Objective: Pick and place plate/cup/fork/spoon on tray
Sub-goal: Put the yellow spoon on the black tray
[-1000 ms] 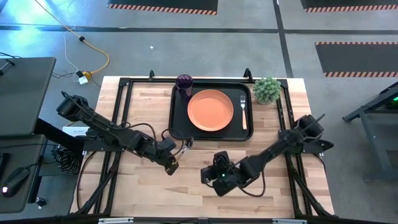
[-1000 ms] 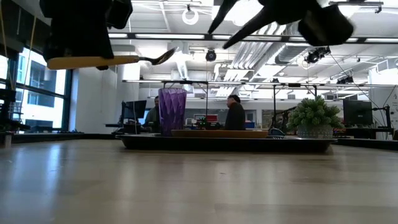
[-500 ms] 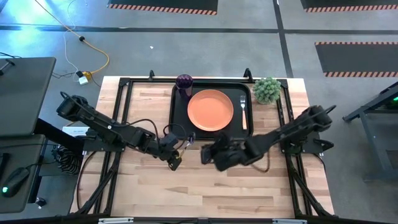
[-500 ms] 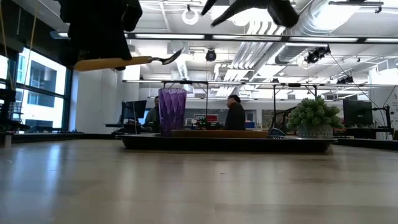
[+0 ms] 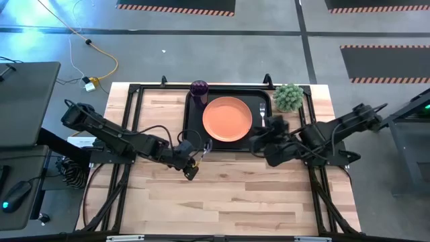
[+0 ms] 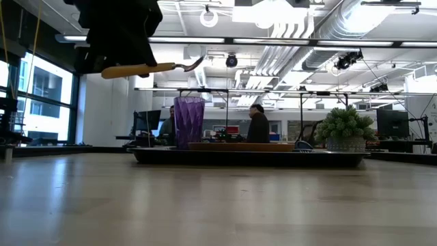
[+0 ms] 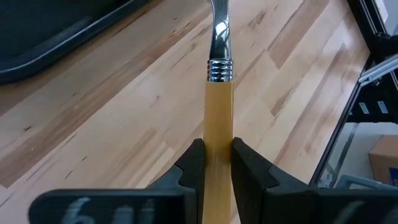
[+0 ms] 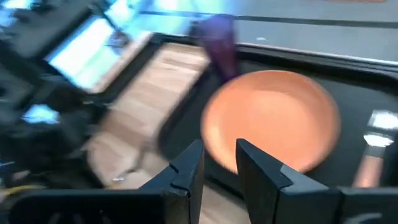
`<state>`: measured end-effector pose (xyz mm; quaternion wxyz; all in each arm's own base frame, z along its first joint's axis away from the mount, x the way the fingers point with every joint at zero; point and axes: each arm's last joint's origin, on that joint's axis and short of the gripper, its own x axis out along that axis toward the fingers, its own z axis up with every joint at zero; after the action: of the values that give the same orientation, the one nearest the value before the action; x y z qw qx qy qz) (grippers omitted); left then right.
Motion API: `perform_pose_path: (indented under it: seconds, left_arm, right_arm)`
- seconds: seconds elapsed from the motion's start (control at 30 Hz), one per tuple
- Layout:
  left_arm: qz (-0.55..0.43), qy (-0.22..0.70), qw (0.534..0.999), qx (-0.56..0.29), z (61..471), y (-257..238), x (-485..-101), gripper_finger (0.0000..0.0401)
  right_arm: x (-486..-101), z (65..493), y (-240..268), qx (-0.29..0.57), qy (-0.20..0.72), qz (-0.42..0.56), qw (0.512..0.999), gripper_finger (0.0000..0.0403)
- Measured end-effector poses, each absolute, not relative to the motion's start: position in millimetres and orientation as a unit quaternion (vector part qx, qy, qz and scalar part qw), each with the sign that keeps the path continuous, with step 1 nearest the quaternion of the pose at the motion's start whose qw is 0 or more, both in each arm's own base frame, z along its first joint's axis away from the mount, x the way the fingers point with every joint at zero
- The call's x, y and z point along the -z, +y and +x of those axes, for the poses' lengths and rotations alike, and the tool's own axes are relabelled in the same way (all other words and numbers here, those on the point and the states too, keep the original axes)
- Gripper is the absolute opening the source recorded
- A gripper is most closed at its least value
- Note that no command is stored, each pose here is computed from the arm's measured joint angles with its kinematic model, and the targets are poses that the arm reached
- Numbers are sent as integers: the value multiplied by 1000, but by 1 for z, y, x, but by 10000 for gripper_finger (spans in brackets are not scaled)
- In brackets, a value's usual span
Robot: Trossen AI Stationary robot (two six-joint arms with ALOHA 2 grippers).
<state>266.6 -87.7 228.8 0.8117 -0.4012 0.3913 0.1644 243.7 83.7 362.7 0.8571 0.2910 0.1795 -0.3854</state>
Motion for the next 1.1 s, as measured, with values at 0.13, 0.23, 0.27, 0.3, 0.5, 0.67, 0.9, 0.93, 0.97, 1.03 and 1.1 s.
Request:
perform_pose_path:
  seconds: [0.13,0.23,0.27,0.3,0.5,0.67,0.9,0.93,0.97,1.03,1.1]
  left_arm:
    - [-407,388,810,-169,269,-83,-229,42]
    - [-410,382,810,-172,271,-79,-230,42]
    - [-412,380,810,-173,271,-77,-230,42]
    - [-413,379,810,-173,272,-75,-230,42]
    - [-412,380,810,-172,274,-68,-230,42]
    - [-413,377,810,-178,275,-63,-230,42]
    - [-416,373,808,-186,276,-58,-230,42]
    - [-417,372,808,-188,277,-56,-230,42]
    - [-418,371,807,-189,277,-56,-230,42]
    - [-419,370,807,-192,277,-54,-230,42]
    - [-421,366,807,-193,278,-52,-230,42]
  right_arm:
    - [-355,228,81,428,206,282,834,85]
    - [-344,223,82,432,208,290,828,85]
    - [-339,222,82,427,208,298,828,85]
    - [-334,221,82,423,203,311,827,85]
    - [-294,205,74,389,146,398,818,85]
    - [-267,198,69,340,114,465,809,85]
    - [-245,211,66,272,64,526,803,85]
    - [-245,214,65,265,59,523,808,85]
    - [-245,217,65,257,55,519,813,85]
    - [-247,224,65,240,47,513,823,85]
    - [-248,230,63,226,44,506,831,85]
